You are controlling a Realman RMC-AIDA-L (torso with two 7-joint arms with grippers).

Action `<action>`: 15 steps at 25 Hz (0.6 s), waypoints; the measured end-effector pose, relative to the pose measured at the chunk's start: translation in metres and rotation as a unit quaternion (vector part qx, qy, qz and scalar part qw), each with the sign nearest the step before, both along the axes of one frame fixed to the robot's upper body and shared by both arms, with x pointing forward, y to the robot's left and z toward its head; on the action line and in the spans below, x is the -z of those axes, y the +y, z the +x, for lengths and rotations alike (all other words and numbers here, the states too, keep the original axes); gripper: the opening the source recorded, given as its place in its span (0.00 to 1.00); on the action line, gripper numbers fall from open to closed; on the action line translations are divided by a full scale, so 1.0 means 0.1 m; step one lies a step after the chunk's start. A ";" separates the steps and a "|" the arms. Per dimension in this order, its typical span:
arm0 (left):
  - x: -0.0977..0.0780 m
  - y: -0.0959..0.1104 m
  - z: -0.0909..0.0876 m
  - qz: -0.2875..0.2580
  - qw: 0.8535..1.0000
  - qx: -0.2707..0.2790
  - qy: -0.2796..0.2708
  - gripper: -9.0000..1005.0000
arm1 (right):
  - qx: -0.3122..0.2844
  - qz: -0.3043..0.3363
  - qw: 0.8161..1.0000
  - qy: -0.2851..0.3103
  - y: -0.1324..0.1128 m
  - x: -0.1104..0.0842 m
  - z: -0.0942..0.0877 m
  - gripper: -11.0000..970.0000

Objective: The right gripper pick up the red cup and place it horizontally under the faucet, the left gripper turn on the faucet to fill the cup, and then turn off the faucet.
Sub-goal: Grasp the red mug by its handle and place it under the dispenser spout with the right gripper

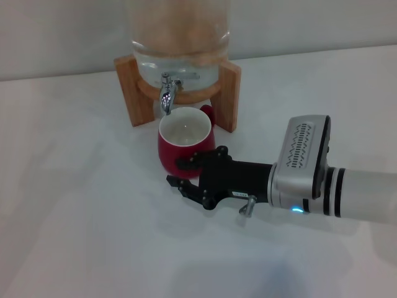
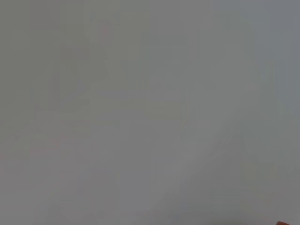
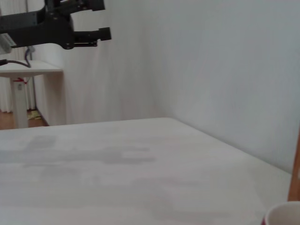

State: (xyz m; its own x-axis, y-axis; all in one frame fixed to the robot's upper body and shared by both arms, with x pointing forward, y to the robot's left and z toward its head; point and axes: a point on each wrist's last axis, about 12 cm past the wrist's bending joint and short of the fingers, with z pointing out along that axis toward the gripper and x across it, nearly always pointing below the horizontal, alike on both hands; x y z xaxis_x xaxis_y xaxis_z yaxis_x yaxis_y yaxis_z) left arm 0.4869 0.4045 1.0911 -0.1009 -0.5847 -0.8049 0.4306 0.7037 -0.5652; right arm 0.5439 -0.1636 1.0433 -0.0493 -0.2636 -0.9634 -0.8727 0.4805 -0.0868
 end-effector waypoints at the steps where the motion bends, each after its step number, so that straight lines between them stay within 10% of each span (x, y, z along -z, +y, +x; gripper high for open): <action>1: 0.00 0.00 0.00 0.000 1.000 0.000 0.000 0.84 | -0.002 0.000 1.000 -0.001 0.00 -0.01 0.00 0.32; 15: -0.01 0.01 0.01 0.002 1.000 0.000 -0.001 0.84 | 0.054 -0.001 0.999 0.008 -0.33 0.04 0.06 0.32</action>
State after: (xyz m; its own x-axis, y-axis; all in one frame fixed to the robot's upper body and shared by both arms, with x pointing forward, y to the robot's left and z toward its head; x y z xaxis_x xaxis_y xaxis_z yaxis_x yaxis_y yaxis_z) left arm 0.4879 0.4059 1.0926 -0.0989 -0.5812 -0.8077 0.4324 0.7060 -0.5609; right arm 0.5501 -0.1963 1.0390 -0.0930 -0.2581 -0.9616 -0.8169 0.5719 -0.0745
